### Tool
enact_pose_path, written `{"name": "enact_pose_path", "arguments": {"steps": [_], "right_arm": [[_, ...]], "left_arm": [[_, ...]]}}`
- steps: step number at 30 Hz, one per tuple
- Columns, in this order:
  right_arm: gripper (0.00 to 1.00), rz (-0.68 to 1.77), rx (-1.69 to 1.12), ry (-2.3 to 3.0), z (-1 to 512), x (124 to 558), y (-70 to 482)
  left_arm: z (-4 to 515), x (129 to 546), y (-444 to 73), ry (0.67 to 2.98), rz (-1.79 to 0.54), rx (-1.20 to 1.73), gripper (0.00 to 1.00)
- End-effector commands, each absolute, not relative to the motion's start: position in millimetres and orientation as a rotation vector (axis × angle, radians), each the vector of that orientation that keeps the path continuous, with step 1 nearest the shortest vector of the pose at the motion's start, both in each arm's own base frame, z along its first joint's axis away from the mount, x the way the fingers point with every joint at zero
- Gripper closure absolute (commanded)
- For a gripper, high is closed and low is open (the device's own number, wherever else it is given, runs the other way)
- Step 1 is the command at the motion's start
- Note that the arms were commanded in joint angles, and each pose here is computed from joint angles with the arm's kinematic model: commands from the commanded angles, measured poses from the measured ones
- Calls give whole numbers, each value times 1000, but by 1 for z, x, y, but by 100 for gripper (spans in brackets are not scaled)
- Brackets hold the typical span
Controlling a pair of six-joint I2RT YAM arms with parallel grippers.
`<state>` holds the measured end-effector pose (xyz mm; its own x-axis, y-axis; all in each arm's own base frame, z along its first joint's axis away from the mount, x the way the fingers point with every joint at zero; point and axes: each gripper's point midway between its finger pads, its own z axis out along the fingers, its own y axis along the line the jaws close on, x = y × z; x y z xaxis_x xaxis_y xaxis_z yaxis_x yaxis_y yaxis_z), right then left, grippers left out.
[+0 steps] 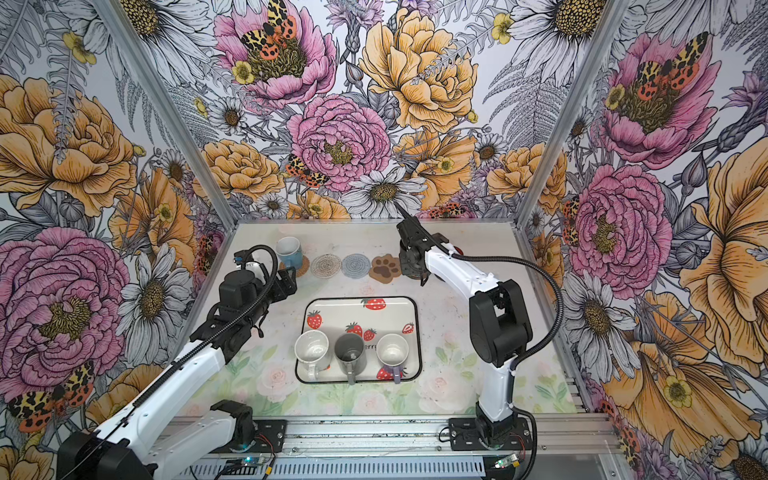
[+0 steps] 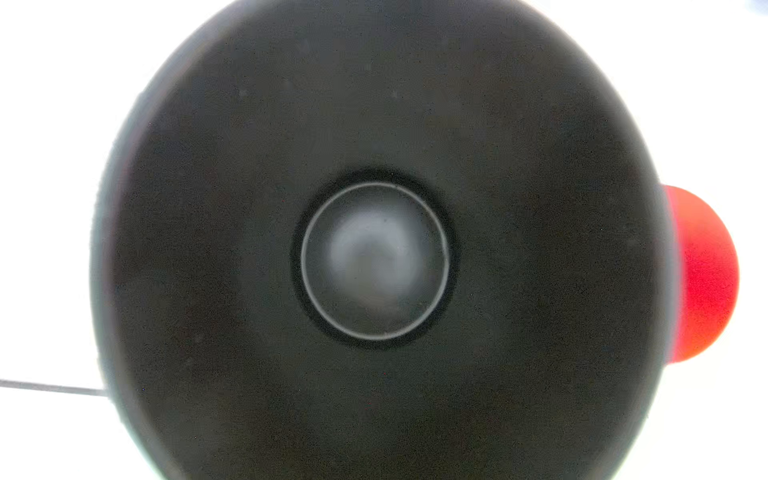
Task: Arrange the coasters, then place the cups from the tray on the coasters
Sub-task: 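Lift the black mug with the right gripper toward the scratched brown disc, then lower the black mug onto the scratched brown wooden disc with the right gripper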
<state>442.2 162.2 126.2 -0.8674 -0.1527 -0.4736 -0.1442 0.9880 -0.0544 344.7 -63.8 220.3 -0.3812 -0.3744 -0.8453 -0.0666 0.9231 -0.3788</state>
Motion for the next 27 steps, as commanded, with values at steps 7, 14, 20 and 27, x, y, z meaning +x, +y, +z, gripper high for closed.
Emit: {"name": "enact_pose_path", "arguments": {"steps": [7,14,20,27], "right_arm": [[100,20,-170,2555,145,482,163],[100,22,-146,2579,132,491,159],[100,13,-118,2593,124,495,153],[100,2,-102,2610,114,497,148]], "left_arm": [[214,352,-63,1952,-358,-351,8],[210,355,-63,1959,-358,-356,8],[206,358,-64,1972,-362,-359,8],[203,359,-64,1980,-360,-363,8]]}}
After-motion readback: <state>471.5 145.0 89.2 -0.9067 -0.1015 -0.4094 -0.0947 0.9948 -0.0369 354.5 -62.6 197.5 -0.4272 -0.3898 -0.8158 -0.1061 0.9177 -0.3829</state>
